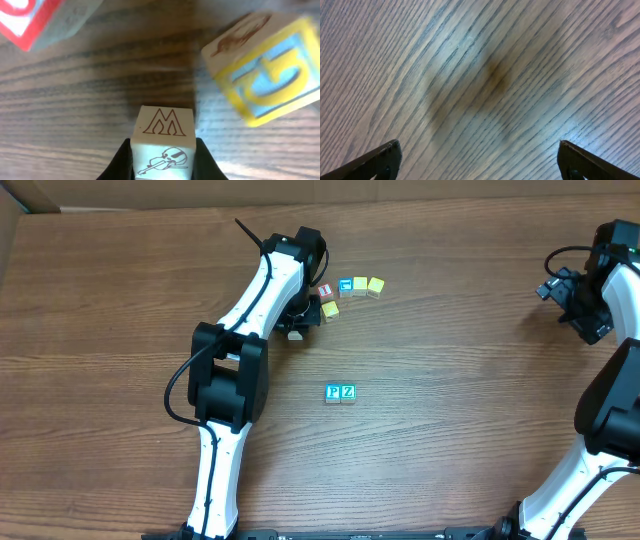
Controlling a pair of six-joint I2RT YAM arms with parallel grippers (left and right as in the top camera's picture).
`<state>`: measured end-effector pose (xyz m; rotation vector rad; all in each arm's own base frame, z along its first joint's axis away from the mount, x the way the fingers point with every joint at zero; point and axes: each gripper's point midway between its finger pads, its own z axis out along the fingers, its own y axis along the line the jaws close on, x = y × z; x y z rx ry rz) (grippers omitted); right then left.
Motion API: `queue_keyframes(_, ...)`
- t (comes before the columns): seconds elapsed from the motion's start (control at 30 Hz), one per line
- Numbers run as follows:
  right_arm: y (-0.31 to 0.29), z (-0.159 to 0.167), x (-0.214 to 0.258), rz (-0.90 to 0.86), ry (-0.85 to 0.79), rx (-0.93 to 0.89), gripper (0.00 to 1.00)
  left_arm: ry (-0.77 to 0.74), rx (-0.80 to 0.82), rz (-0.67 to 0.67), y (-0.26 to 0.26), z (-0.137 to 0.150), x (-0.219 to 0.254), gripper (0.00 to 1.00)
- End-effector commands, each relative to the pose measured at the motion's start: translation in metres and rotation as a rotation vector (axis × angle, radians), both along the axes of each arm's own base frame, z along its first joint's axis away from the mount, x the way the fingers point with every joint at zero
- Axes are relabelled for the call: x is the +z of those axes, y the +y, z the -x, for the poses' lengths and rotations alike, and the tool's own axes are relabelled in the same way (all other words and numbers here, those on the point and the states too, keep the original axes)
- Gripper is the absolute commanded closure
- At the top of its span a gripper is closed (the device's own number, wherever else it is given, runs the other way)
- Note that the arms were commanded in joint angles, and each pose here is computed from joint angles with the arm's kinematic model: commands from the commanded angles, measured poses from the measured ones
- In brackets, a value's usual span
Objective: Flip 4 blocks
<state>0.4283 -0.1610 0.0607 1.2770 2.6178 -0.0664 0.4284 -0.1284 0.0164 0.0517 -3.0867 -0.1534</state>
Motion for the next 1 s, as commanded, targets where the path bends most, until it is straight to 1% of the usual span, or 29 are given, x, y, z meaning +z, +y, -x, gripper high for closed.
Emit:
queue_keyframes(0.0,-0.001,-0.007,0.01,0.01,-0.03,0.002,0.0,0.031,-0.022,-0.017,0.003,0.004,0.005,0.87)
queue_keyframes(0.13,-0.001,-0.007,0.01,0.01,-0.03,0.002,0.0,0.048,-0.023,-0.022,0.004,0.007,0.035,0.87)
queue_keyframes(0.23,-0.001,-0.007,0.01,0.01,-0.03,0.002,0.0,0.055,-0.031,-0.007,0.001,0.01,0.053,0.84)
queue_keyframes(0.37,-0.001,-0.007,0.01,0.01,-0.03,0.002,0.0,0.129,-0.096,0.118,-0.017,0.026,0.069,0.77)
queue_keyframes(0.5,-0.001,-0.007,0.01,0.01,-0.03,0.003,0.0,0.196,-0.142,0.211,-0.031,0.041,0.07,0.76)
queue_keyframes(0.77,-0.001,-0.007,0.01,0.01,-0.031,0.002,0.0,0.21,-0.144,0.205,-0.04,0.047,0.068,0.75)
queue_keyframes(0.83,-0.001,-0.007,0.01,0.01,-0.031,0.003,0.0,0.21,-0.147,0.204,-0.042,0.049,0.069,0.71)
queue_keyframes(0.97,-0.001,-0.007,0.01,0.01,-0.031,0.002,0.0,0.202,-0.163,0.188,-0.047,0.054,0.075,0.7)
